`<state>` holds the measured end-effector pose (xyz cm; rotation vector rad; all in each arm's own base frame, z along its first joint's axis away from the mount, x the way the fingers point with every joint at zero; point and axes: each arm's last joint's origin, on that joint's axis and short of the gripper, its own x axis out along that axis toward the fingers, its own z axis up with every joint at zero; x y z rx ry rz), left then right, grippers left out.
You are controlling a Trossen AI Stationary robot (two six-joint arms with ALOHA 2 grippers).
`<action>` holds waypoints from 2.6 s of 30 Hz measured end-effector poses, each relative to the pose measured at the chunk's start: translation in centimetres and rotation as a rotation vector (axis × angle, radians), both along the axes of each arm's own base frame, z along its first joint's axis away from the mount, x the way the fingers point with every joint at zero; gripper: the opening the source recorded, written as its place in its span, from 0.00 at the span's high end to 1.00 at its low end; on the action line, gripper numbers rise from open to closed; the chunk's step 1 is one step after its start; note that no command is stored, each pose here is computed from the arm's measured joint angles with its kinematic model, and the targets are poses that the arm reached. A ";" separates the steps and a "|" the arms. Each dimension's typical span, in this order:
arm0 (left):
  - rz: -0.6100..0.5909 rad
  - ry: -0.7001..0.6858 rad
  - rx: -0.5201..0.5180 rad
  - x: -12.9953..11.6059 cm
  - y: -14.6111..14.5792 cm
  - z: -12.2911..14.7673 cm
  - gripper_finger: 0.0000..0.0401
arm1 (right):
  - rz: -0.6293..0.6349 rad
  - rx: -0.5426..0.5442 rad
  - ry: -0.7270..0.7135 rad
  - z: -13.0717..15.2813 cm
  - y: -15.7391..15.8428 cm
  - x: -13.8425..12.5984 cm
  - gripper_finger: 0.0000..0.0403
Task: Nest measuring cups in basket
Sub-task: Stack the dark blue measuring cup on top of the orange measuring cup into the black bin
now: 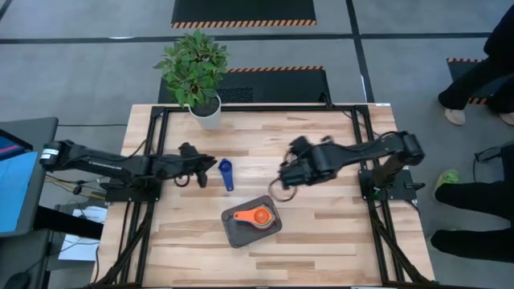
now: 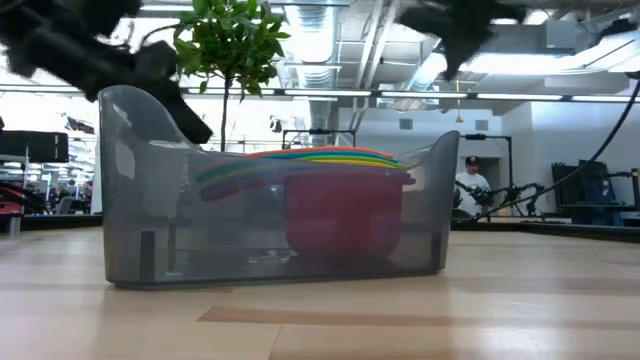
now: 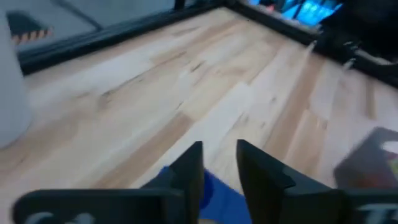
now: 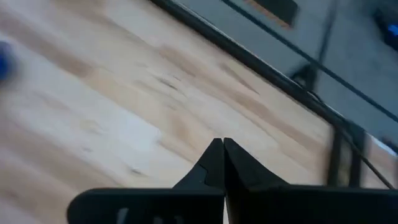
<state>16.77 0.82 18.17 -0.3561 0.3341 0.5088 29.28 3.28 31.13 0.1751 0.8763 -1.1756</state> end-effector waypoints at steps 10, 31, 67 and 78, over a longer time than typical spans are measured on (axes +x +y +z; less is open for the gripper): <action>0.167 0.172 -0.248 6.0 2.5 -1.2 0.53 | -0.251 0.029 -0.092 -7.4 -1.1 -6.7 0.92; 0.056 0.665 -0.095 13.5 3.1 2.4 0.50 | -0.117 0.074 -0.091 -10.2 1.4 -7.3 0.94; 0.296 0.789 -0.318 15.2 3.3 -4.9 0.51 | -0.073 0.086 -0.046 -10.2 1.6 -7.4 0.92; 0.128 0.868 -0.230 15.3 3.4 -5.1 0.81 | -0.073 0.089 -0.046 -10.2 1.7 -7.4 0.96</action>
